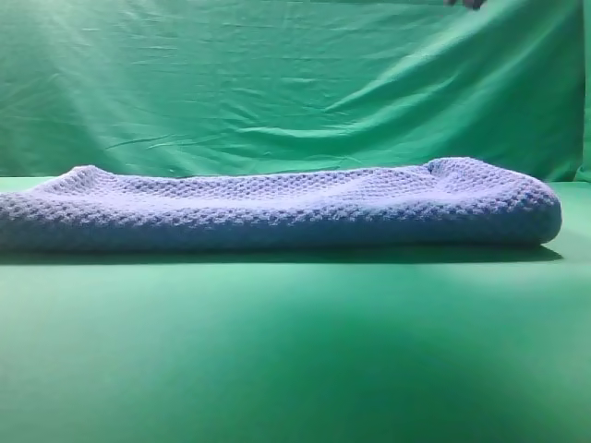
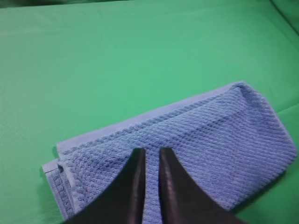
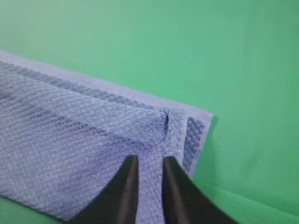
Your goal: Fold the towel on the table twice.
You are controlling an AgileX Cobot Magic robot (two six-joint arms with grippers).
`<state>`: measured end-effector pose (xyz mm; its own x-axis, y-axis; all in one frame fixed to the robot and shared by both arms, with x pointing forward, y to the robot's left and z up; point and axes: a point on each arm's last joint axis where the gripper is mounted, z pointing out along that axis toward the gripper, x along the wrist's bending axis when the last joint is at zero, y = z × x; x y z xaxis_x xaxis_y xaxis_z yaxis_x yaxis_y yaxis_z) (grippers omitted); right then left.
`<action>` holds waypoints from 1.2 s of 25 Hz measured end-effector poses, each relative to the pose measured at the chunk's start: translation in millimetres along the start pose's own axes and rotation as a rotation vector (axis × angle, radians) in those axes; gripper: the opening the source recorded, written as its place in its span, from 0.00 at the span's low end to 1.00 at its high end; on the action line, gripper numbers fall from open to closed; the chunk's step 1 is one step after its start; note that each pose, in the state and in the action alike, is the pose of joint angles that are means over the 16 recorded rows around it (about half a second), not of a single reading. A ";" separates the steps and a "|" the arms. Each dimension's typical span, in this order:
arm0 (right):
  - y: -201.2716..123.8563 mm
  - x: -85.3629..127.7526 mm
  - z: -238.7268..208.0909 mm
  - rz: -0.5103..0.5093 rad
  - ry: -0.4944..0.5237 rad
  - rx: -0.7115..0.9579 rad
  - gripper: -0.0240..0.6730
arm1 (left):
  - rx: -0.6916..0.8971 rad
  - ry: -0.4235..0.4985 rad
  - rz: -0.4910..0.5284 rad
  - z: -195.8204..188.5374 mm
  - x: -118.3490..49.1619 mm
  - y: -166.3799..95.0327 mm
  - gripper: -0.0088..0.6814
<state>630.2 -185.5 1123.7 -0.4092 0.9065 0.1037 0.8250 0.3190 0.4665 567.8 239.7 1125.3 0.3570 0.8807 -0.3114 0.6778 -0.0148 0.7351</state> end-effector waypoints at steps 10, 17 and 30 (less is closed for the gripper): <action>-26.2 32.0 -136.3 -0.005 0.028 -0.258 0.04 | -0.085 -0.056 0.083 -100.6 -52.7 -1.7 0.02; -77.9 55.0 -207.9 0.004 0.071 -0.405 0.03 | -0.154 -0.027 0.128 -160.5 -77.2 -38.5 0.01; -220.3 74.0 -226.8 -0.045 0.048 -0.628 0.03 | -0.347 0.049 0.167 -206.5 -87.4 -149.7 0.01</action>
<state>329.7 -251.4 1227.9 -0.4674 0.8779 0.1040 0.4263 0.1207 0.8965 302.3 262.7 1166.9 0.4071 0.9015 -0.1471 0.3519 -0.0061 0.9360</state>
